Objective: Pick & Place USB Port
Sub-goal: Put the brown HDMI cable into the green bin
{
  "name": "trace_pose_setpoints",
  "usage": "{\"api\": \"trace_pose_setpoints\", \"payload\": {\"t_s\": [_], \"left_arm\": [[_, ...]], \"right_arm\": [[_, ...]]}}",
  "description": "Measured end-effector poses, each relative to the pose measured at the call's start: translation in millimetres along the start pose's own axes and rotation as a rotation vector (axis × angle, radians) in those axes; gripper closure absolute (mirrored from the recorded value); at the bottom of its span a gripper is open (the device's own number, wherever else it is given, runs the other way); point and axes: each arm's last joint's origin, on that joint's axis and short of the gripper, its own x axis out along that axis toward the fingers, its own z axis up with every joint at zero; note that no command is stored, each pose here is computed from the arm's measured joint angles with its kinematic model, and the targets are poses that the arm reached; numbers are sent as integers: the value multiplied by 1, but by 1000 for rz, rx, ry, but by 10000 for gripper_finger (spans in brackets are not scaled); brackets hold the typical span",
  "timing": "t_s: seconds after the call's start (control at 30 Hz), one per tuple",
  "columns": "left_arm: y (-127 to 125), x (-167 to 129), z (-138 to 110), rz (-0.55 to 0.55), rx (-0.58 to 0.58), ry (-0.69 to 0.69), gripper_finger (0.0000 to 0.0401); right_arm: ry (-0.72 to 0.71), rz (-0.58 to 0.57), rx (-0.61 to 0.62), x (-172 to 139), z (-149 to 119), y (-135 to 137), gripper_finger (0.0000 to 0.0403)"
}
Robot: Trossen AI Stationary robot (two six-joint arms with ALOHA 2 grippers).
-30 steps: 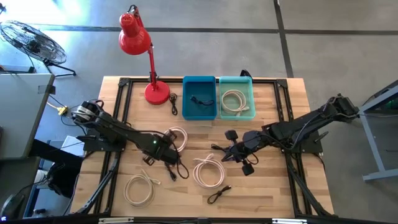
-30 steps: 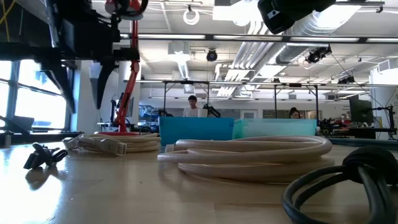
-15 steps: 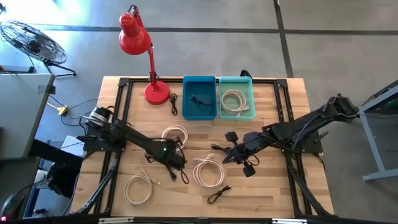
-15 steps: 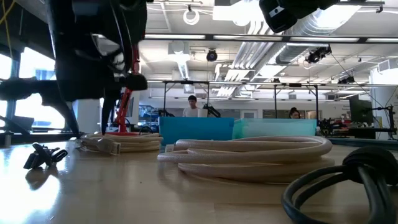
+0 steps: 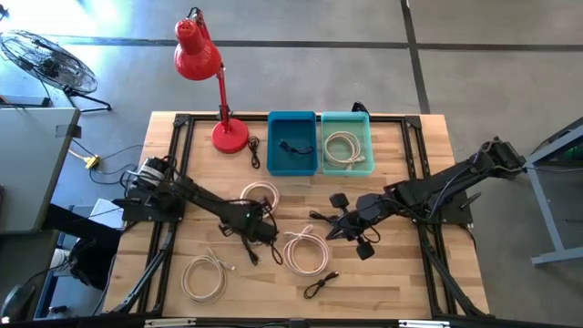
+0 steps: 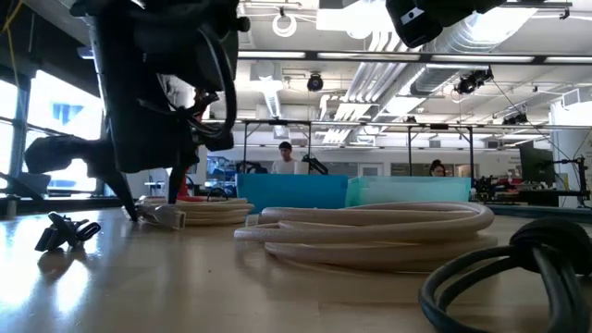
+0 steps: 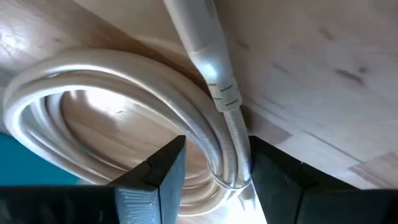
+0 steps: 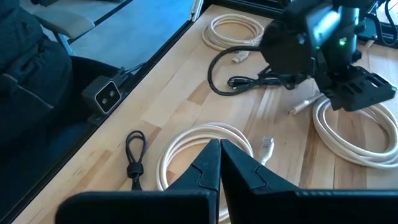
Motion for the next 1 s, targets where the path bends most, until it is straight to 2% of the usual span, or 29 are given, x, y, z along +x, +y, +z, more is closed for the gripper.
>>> {"api": "trace_pose_setpoints", "payload": {"t_s": [0.1, 0.23, 0.33, 0.47, 0.63, 0.83, 1.0], "left_arm": [[8, 8, -2, -22, -36, -15, 259], [13, 17, -6, -81, -107, -16, 350], [17, 20, -9, -90, -220, -6, 349], [14, 17, -7, -70, -233, -5, 349], [9, 12, -4, -41, -235, 2, 350], [2, 4, 1, 2, -262, -8, 350], [0, -15, 7, 66, -305, -112, 350]], "right_arm": [[0, 0, 0, 0, 0, 0, 400], [1, 1, 9, 0, 0, 0, 402], [3, 17, 10, 0, 0, 1, 400], [3, 12, 10, 0, 0, 1, 402], [13, -130, 29, 0, -1, -4, 390], [43, -284, 49, -1, -4, -8, 331], [51, -305, 44, -1, -4, -8, 275]]}}
